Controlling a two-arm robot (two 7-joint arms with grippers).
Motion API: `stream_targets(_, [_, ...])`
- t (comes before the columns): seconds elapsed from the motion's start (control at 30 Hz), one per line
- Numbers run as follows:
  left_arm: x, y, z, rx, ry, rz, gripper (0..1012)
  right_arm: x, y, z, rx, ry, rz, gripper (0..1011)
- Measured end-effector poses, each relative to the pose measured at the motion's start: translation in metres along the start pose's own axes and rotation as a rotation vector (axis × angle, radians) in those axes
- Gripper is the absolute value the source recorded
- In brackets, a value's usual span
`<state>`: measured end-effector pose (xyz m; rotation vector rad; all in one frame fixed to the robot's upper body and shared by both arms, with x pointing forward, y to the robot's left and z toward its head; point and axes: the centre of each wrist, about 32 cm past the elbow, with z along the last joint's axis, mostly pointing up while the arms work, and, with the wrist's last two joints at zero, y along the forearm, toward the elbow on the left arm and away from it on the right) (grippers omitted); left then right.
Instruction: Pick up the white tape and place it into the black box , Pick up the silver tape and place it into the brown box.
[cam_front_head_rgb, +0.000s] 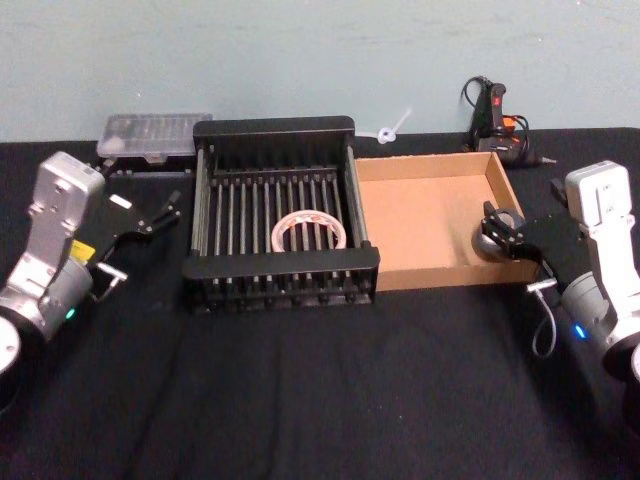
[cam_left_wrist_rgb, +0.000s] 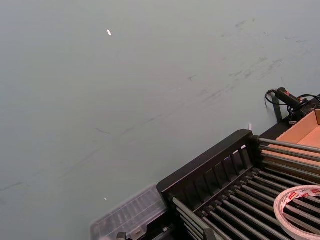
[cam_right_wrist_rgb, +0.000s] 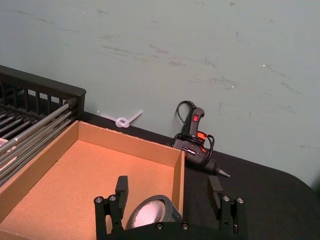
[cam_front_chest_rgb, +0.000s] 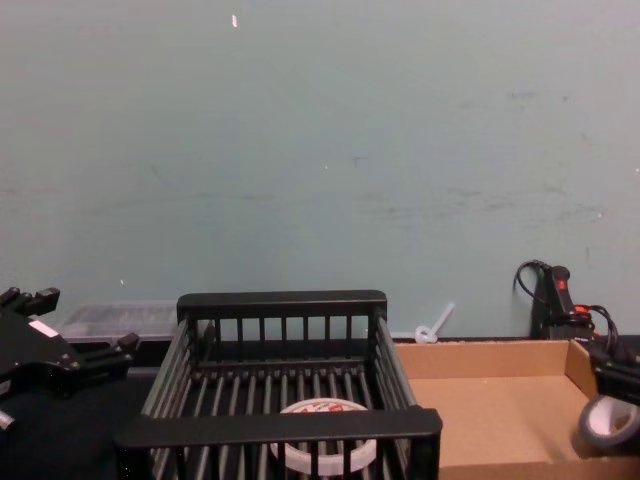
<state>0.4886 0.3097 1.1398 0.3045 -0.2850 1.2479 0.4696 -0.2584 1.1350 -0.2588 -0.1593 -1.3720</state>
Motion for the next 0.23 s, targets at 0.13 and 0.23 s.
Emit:
stream_targets(0.13, [0.0,0.0,0.0,0.0,0.0,0.0,1001,0.0,0.0,0.0,0.0,0.0,0.0,1003])
stream_targets(0.23, [0.0,0.0,0.0,0.0,0.0,0.0,1002,0.0,0.0,0.0,0.0,0.0,0.0,1002])
